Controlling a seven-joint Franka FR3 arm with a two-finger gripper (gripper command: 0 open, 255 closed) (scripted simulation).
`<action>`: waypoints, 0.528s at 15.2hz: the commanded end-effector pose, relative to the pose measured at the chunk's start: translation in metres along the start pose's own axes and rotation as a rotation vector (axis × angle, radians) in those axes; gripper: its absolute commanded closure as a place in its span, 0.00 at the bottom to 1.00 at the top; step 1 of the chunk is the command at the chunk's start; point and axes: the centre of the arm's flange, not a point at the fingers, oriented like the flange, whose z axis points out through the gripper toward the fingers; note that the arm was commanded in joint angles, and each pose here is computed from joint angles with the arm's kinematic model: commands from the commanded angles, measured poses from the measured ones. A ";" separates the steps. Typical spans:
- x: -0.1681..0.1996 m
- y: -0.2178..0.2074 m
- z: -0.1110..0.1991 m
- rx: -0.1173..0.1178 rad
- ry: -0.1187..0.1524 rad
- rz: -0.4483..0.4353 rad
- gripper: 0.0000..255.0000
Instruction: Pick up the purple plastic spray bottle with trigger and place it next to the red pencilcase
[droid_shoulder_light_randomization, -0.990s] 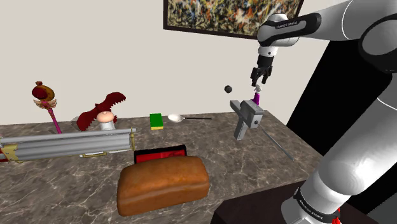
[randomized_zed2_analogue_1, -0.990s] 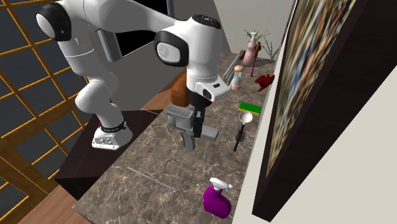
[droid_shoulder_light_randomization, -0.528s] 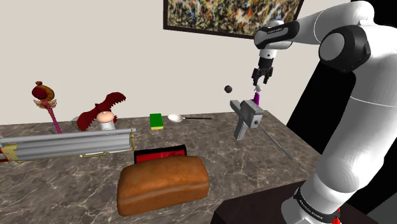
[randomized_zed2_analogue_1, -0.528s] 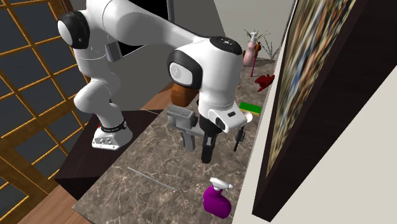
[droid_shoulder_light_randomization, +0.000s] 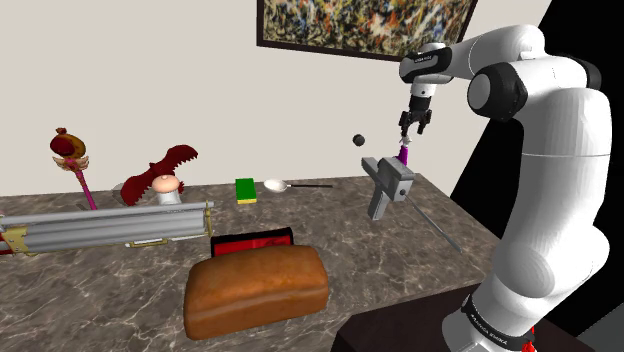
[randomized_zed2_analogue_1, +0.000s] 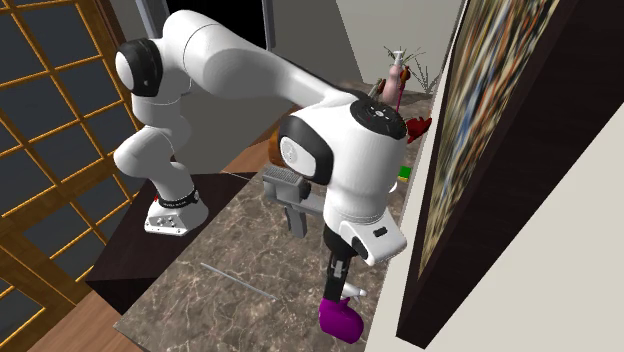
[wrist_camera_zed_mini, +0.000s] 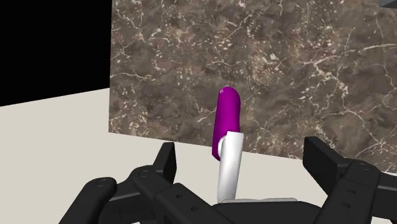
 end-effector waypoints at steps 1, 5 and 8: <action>0.002 0.001 0.011 0.000 0.000 0.001 0.00; 0.002 0.001 0.030 0.000 0.000 0.001 0.00; 0.002 0.001 0.030 0.000 0.000 0.001 0.00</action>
